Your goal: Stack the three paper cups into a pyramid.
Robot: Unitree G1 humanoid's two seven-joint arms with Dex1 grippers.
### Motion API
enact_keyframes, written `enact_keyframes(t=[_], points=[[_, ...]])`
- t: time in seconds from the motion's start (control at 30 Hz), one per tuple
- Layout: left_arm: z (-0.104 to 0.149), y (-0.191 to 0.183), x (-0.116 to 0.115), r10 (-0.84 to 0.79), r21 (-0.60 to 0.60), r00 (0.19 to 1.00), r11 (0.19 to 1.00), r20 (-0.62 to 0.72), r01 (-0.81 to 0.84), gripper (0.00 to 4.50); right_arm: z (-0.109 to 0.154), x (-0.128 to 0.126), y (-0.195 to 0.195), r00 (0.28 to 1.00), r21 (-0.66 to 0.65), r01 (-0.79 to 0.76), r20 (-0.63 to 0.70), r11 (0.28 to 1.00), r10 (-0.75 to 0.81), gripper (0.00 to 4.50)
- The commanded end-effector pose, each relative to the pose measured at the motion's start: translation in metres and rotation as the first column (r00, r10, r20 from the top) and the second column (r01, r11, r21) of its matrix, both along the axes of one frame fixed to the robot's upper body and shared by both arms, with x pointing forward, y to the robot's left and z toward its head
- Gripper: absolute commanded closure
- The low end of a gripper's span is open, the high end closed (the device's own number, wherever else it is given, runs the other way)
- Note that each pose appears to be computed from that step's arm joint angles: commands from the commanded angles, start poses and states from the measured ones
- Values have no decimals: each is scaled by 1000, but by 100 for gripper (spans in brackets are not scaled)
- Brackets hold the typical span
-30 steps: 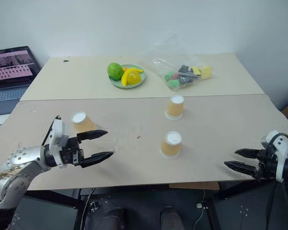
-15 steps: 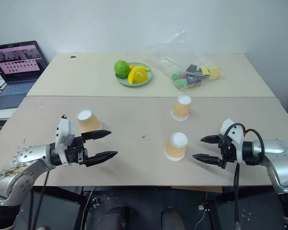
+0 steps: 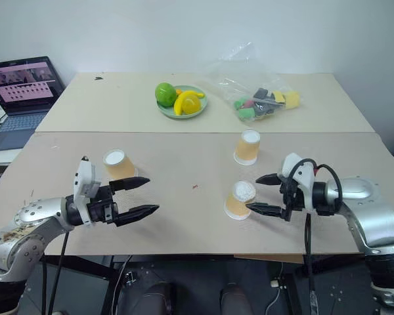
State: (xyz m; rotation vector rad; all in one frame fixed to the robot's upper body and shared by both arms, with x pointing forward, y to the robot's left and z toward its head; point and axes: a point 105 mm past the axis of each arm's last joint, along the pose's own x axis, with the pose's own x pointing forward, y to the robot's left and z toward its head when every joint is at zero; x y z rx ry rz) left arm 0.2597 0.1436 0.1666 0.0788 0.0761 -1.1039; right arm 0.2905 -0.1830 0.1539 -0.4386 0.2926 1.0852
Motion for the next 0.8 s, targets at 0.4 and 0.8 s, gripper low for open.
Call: enact_keyframes(t=[0.4,0.8], points=[[16,1,2,13,-9,998,1000,61,-13,0,8,13,21,998,27,-44,39,999,43,7],[14,3,4,30,-2,997,1000,68,-30,0,19,20,29,997,60,-54,54,997,50,169]])
